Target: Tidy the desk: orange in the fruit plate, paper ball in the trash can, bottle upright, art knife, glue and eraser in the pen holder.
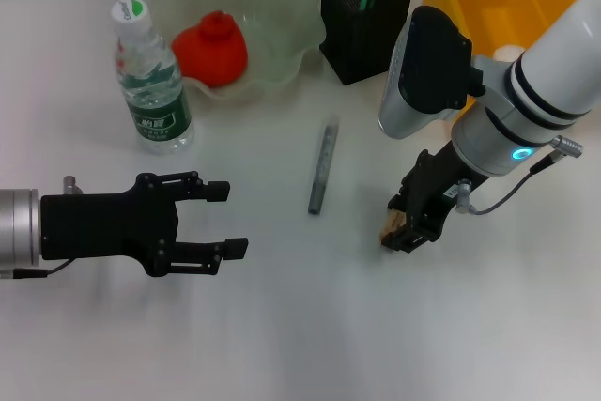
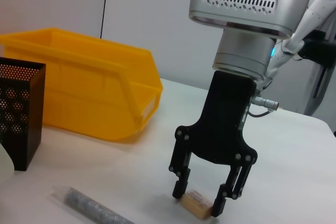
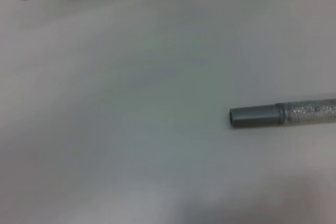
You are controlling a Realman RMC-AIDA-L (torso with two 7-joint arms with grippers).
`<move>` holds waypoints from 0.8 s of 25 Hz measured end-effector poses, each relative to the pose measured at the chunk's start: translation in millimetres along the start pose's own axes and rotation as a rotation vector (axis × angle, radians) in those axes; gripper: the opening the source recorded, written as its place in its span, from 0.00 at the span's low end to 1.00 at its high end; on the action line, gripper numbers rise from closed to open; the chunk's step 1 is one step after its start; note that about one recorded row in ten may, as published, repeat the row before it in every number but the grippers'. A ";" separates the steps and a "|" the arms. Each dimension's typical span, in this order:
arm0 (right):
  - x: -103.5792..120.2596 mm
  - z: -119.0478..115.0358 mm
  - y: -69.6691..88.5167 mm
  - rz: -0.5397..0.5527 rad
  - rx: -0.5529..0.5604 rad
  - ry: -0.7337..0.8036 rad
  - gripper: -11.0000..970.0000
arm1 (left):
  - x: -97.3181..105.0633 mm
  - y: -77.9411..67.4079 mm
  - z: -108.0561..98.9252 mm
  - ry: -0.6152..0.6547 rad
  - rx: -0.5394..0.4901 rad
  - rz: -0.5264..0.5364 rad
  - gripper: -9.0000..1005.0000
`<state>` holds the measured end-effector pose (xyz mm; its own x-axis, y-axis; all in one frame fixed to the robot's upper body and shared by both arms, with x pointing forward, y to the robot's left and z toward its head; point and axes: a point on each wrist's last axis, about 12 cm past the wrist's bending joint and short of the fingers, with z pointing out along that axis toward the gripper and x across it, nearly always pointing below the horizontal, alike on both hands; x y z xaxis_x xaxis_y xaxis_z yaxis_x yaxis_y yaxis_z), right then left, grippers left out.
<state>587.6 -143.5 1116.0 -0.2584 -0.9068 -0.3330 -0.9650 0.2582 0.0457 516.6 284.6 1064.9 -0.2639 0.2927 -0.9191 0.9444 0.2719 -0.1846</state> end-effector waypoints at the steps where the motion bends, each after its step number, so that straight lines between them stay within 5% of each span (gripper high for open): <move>1: 0.3 0.0 0.1 0.000 0.000 -0.001 0.47 | 0.0 0.1 -0.1 0.000 -0.002 0.001 0.81; 14: 0.7 -9.6 -0.8 0.010 0.013 -0.035 0.44 | -0.8 1.3 1.0 0.001 -0.006 0.001 0.81; 20: -1.8 -57.5 -13.7 0.100 0.067 -0.179 0.44 | -0.5 0.9 1.4 0.000 -0.005 -0.001 0.81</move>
<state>598.8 -164.5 1170.1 -0.3348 -0.8033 -0.4926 -0.9284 0.3707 0.0264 517.9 283.4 1064.7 -0.2651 0.2920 -0.9189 0.9431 0.2770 -0.1841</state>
